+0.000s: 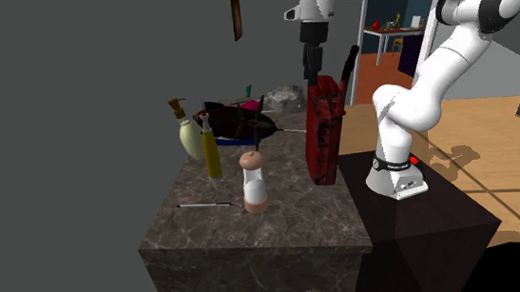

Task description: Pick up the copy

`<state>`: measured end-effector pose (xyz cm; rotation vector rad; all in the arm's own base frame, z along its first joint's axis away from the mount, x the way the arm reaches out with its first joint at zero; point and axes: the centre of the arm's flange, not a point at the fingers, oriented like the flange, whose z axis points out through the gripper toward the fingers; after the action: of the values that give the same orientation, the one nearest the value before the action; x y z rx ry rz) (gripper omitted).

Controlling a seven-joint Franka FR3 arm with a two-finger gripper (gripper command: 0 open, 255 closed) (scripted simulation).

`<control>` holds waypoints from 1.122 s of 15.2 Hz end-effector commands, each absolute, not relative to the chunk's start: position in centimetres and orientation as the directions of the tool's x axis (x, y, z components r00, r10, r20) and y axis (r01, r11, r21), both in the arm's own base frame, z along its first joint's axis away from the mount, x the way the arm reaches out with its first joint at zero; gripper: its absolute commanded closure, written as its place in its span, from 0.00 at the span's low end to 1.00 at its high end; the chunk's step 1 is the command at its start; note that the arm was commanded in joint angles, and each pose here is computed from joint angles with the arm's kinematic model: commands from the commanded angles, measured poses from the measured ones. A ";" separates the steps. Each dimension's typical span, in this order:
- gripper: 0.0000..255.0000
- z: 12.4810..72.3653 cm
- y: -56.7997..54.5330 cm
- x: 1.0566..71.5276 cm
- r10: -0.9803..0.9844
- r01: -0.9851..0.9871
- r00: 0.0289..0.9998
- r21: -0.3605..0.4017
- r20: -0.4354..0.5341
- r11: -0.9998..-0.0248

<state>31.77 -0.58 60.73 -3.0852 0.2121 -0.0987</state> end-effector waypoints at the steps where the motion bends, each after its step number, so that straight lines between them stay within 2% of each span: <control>1: 0.00 60.7 -0.6 31.8 -0.138 -0.135 0.989 -0.052 0.060 -0.989; 17: 0.00 57.7 -2.2 52.3 -0.118 -0.117 0.990 -0.015 0.080 -0.993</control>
<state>51.09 -2.04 58.06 -3.1208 0.1862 -0.1249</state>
